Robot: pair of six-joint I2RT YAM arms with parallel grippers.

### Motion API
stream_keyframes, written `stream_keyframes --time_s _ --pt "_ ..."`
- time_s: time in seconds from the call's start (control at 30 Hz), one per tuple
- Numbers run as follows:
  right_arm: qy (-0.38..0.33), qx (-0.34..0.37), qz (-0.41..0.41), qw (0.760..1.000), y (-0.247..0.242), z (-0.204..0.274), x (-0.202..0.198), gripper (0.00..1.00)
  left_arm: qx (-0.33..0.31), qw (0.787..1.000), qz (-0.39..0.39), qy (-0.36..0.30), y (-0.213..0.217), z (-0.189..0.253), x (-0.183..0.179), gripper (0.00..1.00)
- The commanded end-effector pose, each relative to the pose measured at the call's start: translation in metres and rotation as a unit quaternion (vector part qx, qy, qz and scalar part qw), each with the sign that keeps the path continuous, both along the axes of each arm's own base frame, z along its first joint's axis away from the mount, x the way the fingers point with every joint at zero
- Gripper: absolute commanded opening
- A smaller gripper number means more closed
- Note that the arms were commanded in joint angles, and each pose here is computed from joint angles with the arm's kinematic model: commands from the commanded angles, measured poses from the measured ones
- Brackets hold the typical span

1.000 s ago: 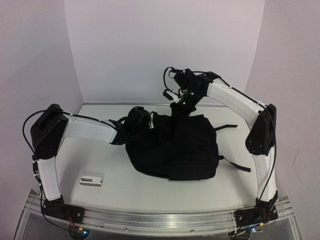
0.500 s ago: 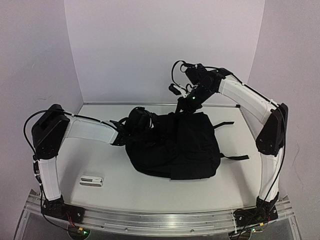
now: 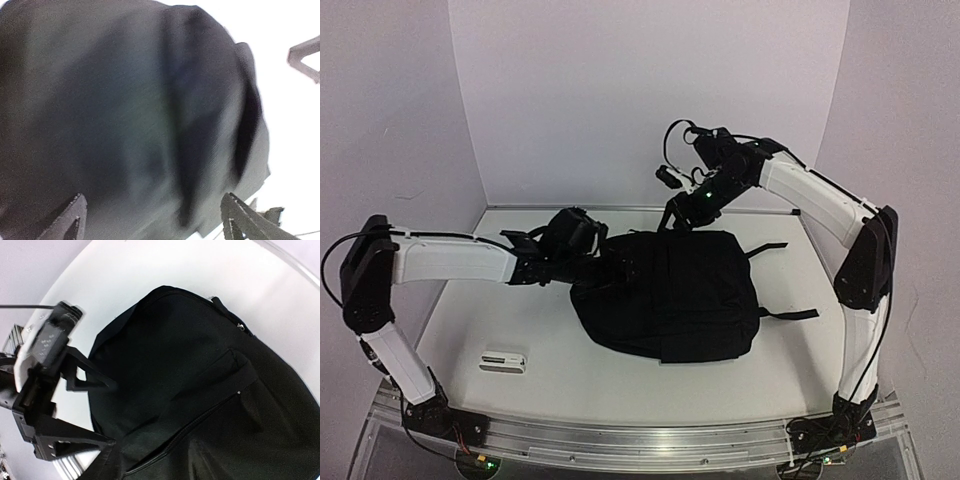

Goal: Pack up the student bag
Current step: Pick up the stationery from the center of the board.

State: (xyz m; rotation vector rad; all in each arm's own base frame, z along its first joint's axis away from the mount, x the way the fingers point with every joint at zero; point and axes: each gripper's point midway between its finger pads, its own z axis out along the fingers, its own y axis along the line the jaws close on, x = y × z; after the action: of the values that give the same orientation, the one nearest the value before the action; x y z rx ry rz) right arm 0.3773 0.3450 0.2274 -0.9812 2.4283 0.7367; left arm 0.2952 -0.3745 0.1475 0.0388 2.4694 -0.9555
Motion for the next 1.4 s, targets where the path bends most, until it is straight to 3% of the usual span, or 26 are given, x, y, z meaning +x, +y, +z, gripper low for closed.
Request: stream_keyframes --time_s 0.0,0.13,0.23,0.43,0.8,1.07,1.37 --pt "-0.027 0.041 0.017 0.999 0.0 0.04 -0.017 0.73 0.121 0.988 0.074 0.06 0.084 -0.032 -0.032 0.99" --pt "-0.015 0.044 0.023 0.999 0.0 0.036 -0.023 0.81 0.148 0.964 0.17 0.138 0.141 -0.058 -0.069 1.0" --pt "-0.01 0.041 0.026 0.999 0.0 0.028 -0.023 0.84 0.109 0.949 0.236 0.181 0.167 -0.064 -0.097 1.0" --pt "-0.003 0.039 0.03 0.999 0.002 0.02 -0.023 0.88 0.112 0.913 0.336 0.204 0.224 -0.07 -0.146 1.0" --pt "-0.005 0.037 0.026 0.999 0.0 0.019 -0.023 0.9 0.178 0.839 0.459 0.233 0.266 -0.098 -0.161 1.0" --pt "-0.007 0.036 0.024 0.999 -0.004 0.022 -0.028 0.91 0.128 0.852 0.474 0.181 0.264 -0.109 -0.139 1.0" --pt "-0.004 0.041 0.021 0.999 -0.003 0.025 -0.028 0.91 0.087 0.85 0.5 0.145 0.266 -0.115 -0.112 1.0"
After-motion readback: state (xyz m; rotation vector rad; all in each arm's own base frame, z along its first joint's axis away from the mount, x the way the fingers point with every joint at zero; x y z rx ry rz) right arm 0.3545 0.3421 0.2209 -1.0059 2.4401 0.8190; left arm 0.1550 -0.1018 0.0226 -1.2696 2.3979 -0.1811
